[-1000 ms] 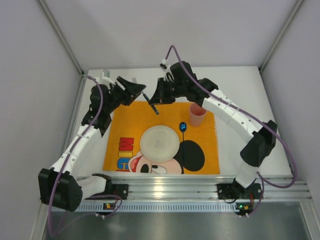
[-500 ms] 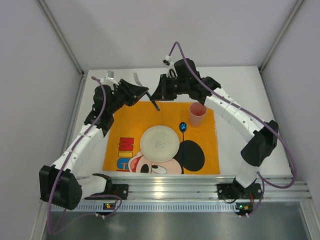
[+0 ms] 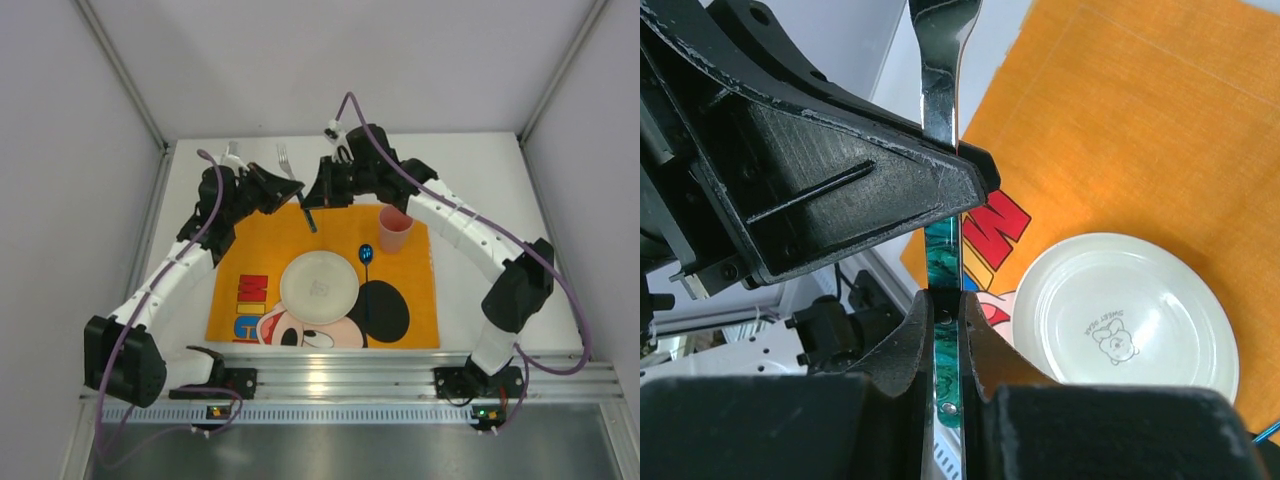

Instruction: Set the dinner table for one person

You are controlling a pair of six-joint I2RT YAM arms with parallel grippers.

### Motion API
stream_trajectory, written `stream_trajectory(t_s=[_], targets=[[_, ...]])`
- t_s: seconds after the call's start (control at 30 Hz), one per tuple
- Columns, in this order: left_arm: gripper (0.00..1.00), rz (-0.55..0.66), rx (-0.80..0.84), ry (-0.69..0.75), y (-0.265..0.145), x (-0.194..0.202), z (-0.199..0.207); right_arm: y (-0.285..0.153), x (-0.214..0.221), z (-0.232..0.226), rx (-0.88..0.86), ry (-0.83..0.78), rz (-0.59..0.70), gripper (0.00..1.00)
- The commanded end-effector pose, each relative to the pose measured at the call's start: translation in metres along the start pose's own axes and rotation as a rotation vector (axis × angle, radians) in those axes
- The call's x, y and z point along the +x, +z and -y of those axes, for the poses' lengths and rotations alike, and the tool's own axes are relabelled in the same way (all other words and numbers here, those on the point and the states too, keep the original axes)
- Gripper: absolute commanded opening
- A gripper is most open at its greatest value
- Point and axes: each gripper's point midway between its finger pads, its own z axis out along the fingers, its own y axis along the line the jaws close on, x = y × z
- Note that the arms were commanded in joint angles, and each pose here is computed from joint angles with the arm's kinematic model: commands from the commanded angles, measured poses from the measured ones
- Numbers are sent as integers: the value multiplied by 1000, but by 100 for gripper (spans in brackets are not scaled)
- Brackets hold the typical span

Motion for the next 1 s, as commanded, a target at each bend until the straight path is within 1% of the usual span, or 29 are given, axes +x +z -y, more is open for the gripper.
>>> stream_trajectory(t_s=[0.0, 0.03, 0.07, 0.1, 0.13, 0.17, 0.2, 0.23, 0.3, 0.33, 0.37, 0.4, 0.43, 0.47, 0.53, 0.67, 0.77, 0.97], targets=[[0, 19, -10, 76, -5, -11, 13, -28, -26, -24, -83, -35, 88, 0], [0, -8, -48, 84, -7, -6, 5, -30, -25, -23, -79, -31, 76, 1], [0, -16, -62, 126, -10, -9, 4, -30, -28, -16, -68, -22, 74, 9], [0, -32, -85, 138, -11, -8, -3, -31, -28, -13, -62, -18, 69, 36], [0, -63, -105, 142, -12, -6, -11, -34, -29, -9, -49, -12, 63, 47], [0, -103, -139, 157, -18, -5, -24, -39, -33, -3, -37, -7, 74, 63], [0, -116, -166, 168, -21, -5, -33, -42, -34, 3, -25, -10, 75, 84], [0, -131, -187, 181, -25, -4, -39, -43, -32, 10, -9, -5, 71, 88], [0, -171, -270, 246, -38, -5, -63, -54, -37, 21, 15, -5, 90, 93], [0, -185, -309, 268, -43, -5, -73, -56, -34, 29, 31, 3, 82, 93], [0, -224, -400, 304, -52, -4, -96, -63, -34, 38, 49, 10, 89, 94], [0, -235, -432, 326, -57, -4, -104, -69, -38, 40, 52, 10, 106, 94], [0, -261, -462, 343, -59, -1, -115, -70, -32, 47, 62, 21, 95, 94], [0, -297, -487, 372, -63, 4, -129, -78, -35, 52, 73, 25, 113, 94], [0, -348, -474, 375, -65, 16, -139, -80, -28, 63, 87, 47, 102, 94], [0, -440, -444, 410, -69, 39, -161, -91, -22, 69, 97, 60, 114, 93], [0, -466, -432, 432, -72, 46, -174, -94, -17, 71, 102, 61, 110, 94], [0, -551, -444, 344, -76, 66, -213, -93, -6, 78, 108, 79, 93, 93]])
